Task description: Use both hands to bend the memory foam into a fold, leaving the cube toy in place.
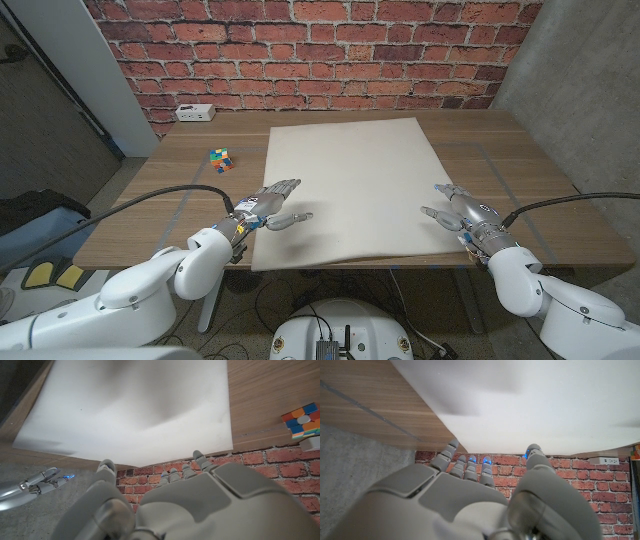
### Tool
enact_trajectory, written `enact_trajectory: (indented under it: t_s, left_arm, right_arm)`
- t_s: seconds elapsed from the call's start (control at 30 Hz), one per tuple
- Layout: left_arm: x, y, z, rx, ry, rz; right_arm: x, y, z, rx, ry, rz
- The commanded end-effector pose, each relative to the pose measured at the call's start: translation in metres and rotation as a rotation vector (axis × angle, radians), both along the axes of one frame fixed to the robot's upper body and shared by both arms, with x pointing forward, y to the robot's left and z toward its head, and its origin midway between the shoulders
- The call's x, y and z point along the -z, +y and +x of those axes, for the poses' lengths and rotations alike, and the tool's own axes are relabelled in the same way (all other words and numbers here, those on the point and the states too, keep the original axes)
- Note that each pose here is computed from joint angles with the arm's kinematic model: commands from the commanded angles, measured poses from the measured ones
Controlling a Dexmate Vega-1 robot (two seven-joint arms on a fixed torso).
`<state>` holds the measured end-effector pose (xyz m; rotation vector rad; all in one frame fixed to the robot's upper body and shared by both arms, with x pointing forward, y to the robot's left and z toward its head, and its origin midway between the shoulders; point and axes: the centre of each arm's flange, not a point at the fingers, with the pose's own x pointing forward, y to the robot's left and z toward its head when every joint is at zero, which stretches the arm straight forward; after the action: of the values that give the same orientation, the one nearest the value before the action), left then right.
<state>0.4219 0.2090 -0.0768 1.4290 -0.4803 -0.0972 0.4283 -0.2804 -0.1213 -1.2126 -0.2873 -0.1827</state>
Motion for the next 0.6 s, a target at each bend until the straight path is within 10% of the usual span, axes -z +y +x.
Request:
enact_trajectory:
  t_s: [0.03,0.6]
  left_arm:
    - [0.0010,-0.0004,-0.0003,-0.009,0.041,0.018]
    - [0.0029,-0.0015,0.0018,-0.019,0.063,0.013]
  right_arm:
    - [0.0107,-0.0047,-0.0070,0.025,0.028,-0.012]
    - [0.0150,-0.0103,-0.0100,0.062,0.092,-0.064]
